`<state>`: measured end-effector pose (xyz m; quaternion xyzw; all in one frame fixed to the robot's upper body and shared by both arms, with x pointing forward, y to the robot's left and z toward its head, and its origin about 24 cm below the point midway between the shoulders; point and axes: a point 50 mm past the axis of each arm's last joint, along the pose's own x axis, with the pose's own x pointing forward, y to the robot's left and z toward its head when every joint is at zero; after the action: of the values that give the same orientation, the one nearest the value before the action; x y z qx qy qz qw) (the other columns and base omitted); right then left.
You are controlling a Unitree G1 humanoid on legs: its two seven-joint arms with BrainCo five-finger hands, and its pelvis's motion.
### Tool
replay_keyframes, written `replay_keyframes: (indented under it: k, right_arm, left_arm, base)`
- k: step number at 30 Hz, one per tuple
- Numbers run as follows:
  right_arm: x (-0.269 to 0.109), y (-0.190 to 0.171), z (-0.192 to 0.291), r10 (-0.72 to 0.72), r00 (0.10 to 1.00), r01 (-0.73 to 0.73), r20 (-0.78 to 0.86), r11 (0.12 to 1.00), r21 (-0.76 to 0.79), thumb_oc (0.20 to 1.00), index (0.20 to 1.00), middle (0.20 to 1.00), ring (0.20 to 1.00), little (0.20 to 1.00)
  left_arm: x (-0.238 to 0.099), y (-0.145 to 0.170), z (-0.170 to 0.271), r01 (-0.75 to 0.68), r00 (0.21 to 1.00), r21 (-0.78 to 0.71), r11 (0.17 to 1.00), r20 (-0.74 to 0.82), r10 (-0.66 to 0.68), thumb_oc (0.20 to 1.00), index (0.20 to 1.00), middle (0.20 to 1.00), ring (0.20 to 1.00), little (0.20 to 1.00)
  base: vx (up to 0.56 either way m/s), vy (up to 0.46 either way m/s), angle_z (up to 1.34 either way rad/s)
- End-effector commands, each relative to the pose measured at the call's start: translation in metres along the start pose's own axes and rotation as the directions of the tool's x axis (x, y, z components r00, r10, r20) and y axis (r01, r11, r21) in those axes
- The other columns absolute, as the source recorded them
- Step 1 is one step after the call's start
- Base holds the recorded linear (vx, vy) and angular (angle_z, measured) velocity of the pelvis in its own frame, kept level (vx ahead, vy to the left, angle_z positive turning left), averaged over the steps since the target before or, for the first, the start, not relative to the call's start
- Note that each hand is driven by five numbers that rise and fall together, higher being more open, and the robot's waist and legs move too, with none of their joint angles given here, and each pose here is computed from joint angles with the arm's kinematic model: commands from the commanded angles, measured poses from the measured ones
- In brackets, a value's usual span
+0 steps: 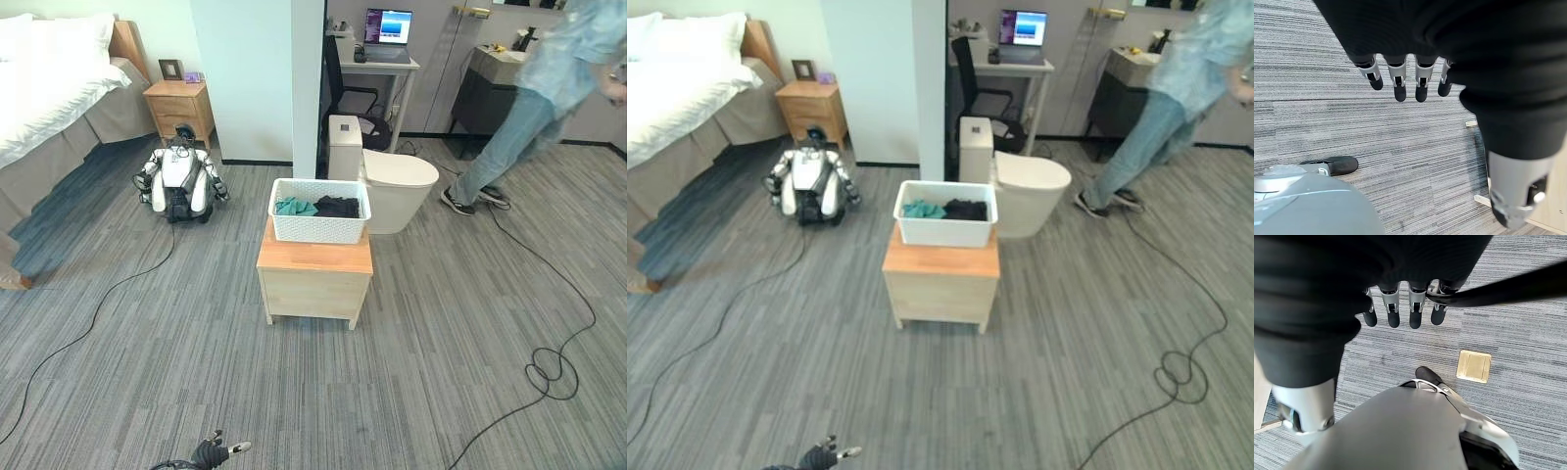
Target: Grab the laundry basket,head to the washer,open it,put in the laundry and shut it.
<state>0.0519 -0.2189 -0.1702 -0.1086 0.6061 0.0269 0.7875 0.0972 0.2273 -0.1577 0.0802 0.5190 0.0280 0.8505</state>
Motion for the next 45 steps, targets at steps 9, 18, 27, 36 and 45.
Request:
replay_keyframes:
  k: [9,18,27,36,45]
  right_arm:
    - [0.002,-0.002,0.008,0.002,1.0,-0.002,-0.007,0.999,-0.05,1.0,1.0,1.0,1.0,1.0]
    - [0.002,-0.003,0.007,-0.004,1.0,0.003,-0.013,0.999,-0.047,1.0,1.0,1.0,1.0,1.0]
    - [0.002,-0.002,0.006,-0.003,1.0,0.002,-0.017,0.999,-0.044,1.0,1.0,1.0,1.0,1.0]
    - [0.002,-0.003,0.007,-0.005,1.0,0.005,-0.009,1.0,-0.028,1.0,1.0,1.0,1.0,1.0]
    - [0.003,-0.009,0.021,-0.022,0.999,0.022,0.047,1.0,0.011,1.0,1.0,1.0,1.0,1.0]
  left_arm:
    - [0.004,0.001,0.011,-0.001,0.999,-0.013,1.0,0.032,0.001,1.0,1.0,1.0,1.0,1.0]
    - [0.004,0.0,0.01,0.006,1.0,-0.012,1.0,0.027,-0.005,1.0,1.0,1.0,1.0,1.0]
    - [0.003,-0.001,0.008,0.008,1.0,-0.012,1.0,0.018,-0.008,1.0,1.0,1.0,1.0,1.0]
    - [0.003,0.001,0.007,0.002,1.0,-0.015,1.0,0.01,-0.002,1.0,1.0,1.0,1.0,1.0]
    - [0.004,0.011,0.018,-0.031,0.998,-0.044,0.999,0.05,0.033,1.0,1.0,1.0,1.0,1.0]
  base:
    - [0.0,0.0,0.0]
    - [0.0,0.0,0.0]
    - [0.0,0.0,0.0]
    - [0.0,-0.008,0.0]
    - [0.0,-0.08,0.0]
